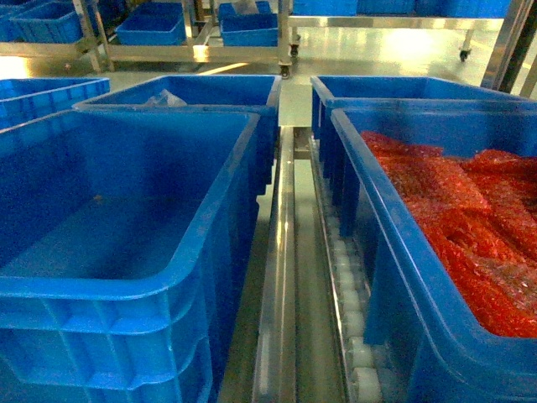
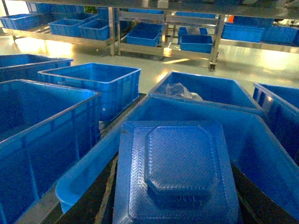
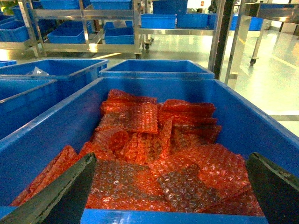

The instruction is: Pick blue part to blue bin on bottom shelf

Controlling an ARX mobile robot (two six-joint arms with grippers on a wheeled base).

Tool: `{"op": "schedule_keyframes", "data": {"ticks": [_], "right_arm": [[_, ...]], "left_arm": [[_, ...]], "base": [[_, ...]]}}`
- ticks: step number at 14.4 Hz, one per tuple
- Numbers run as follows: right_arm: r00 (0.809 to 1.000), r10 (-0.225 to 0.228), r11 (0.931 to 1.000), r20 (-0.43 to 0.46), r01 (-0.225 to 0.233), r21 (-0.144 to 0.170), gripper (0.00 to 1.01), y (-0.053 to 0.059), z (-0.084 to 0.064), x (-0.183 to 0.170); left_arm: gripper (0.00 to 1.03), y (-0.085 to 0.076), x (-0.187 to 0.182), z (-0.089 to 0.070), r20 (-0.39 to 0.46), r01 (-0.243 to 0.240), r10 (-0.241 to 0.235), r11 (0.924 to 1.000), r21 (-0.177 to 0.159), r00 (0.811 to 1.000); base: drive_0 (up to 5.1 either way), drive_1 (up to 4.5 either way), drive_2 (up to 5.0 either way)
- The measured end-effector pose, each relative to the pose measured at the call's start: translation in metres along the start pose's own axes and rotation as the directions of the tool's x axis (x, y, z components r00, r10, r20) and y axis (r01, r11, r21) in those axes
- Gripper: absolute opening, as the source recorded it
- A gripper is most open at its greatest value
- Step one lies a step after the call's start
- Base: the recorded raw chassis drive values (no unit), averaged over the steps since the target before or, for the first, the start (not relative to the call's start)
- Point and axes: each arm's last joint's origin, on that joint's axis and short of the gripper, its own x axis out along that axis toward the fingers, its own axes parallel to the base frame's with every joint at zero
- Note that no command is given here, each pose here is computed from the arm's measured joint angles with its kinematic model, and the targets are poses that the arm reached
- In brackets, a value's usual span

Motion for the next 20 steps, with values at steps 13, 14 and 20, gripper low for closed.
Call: {"op": "schedule_keyframes", "data": {"ticks": [13,14,20], "right_arm": [[1.0,0.0,1.0,0.0,0.0,0.0,0.98,0.0,0.0,0.0],[1.0,0.0,1.0,0.0,0.0,0.0,0.98,0.0,0.0,0.0],[1.0,0.0,1.0,0.0,0.0,0.0,0.98,0.0,0.0,0.0]], "left_arm": [[0.43,-0.021,0.014,0.0,0.031,-0.022,0.018,0.9909,0.133,0.999],[0.43,-0.034,0.028,0.003,0.026,0.028,-0.031,0.9901,0.138,0.999],[0.43,-0.077,0.116,0.013,-0.044,0.108,-0.103,0.9872,0.118,0.994]], "base": [[0.0,0.0,0.0],[0.0,0.0,0.0],[0.0,0.0,0.0]]}}
